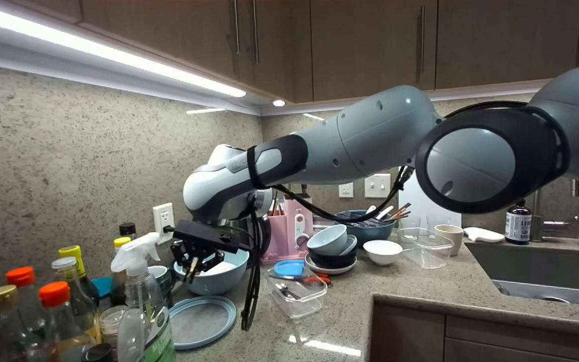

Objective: Put the chopsticks inside the plastic container.

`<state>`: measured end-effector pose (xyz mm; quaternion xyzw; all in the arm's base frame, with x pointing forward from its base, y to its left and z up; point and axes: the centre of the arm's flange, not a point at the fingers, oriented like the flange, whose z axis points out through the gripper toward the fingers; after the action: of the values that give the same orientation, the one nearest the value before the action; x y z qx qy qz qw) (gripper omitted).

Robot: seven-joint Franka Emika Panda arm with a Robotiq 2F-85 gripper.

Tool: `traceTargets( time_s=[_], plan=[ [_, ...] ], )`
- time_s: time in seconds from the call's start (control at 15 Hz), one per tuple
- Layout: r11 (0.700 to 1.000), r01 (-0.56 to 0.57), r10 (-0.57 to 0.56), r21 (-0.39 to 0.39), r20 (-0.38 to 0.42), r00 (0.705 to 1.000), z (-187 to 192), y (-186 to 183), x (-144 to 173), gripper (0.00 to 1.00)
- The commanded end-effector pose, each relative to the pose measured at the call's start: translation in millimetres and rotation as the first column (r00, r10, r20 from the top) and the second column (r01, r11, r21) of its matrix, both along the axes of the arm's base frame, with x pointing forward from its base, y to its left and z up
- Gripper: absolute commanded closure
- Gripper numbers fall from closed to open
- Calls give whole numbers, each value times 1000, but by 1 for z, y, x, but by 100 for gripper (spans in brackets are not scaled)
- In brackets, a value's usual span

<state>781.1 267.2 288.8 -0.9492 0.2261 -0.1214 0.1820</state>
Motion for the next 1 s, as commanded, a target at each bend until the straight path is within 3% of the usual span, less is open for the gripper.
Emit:
traceTargets(
  time_s=[0.0,0.4,0.67,0.73,0.8,0.93],
  plan=[
    [999,-33,33,-8,-37,999,23,15,-20,98],
    [994,-37,58,100,-223,973,62,29,-72,98],
    [995,27,-7,95,-202,979,85,18,-89,98],
    [997,-17,31,78,-182,983,76,37,-49,98],
    [997,-15,29,77,-180,983,80,35,-50,91],
    [997,-15,29,77,-180,983,79,36,-49,91]
  ],
)
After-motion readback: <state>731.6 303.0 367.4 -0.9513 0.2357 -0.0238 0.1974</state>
